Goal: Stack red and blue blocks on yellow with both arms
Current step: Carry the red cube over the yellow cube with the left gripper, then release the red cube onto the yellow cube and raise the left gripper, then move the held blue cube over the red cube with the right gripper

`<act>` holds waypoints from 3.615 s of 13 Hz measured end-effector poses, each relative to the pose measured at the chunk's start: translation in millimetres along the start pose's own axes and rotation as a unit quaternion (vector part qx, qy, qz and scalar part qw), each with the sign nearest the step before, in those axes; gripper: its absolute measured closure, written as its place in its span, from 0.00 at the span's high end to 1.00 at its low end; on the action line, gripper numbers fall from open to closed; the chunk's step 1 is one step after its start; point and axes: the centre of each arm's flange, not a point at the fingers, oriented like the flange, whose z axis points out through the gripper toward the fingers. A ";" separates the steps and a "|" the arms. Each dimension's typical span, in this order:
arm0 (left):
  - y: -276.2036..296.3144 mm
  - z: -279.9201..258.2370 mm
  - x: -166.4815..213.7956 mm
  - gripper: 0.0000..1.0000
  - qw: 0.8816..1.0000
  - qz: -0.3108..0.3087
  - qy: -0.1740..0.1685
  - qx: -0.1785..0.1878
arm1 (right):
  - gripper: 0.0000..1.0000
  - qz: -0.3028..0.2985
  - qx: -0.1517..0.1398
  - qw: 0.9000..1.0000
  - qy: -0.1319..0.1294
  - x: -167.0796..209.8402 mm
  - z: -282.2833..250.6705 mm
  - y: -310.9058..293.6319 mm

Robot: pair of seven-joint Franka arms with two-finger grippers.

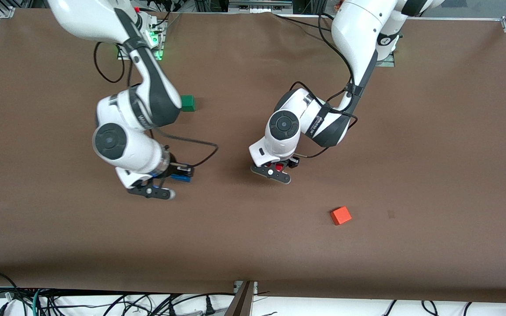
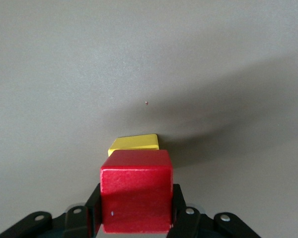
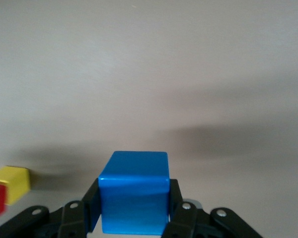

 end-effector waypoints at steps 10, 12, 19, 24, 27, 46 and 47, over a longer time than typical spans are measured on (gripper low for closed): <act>-1.4 7.7 -1.7 0.63 1.000 -0.013 0.002 0.002 | 0.56 0.023 0.027 0.999 0.038 -7.8 3.4 -53.2; -2.7 9.1 -1.9 0.83 1.000 -0.016 0.001 0.003 | 0.56 0.027 0.028 0.999 0.039 -9.9 2.3 -56.5; -54.8 -75.6 8.4 1.00 0.998 -0.061 0.027 0.007 | 0.56 0.061 0.030 0.997 0.036 -29.5 10.2 -80.9; -271.8 -234.3 4.6 1.00 0.970 -0.205 0.128 -0.014 | 0.56 0.099 0.034 0.994 0.036 -51.7 30.8 -109.1; -368.2 -286.3 -31.8 1.00 0.957 -0.258 0.135 -0.012 | 0.56 0.141 0.054 0.987 0.050 -79.3 47.4 -145.6; -445.3 -321.2 -143.8 1.00 0.963 -0.267 0.020 -0.023 | 0.56 0.140 0.049 0.984 0.097 -157.5 89.5 -238.2; -444.5 -318.3 -149.1 1.00 0.963 -0.268 0.015 -0.024 | 0.56 0.139 0.050 0.984 0.098 -157.1 90.6 -238.2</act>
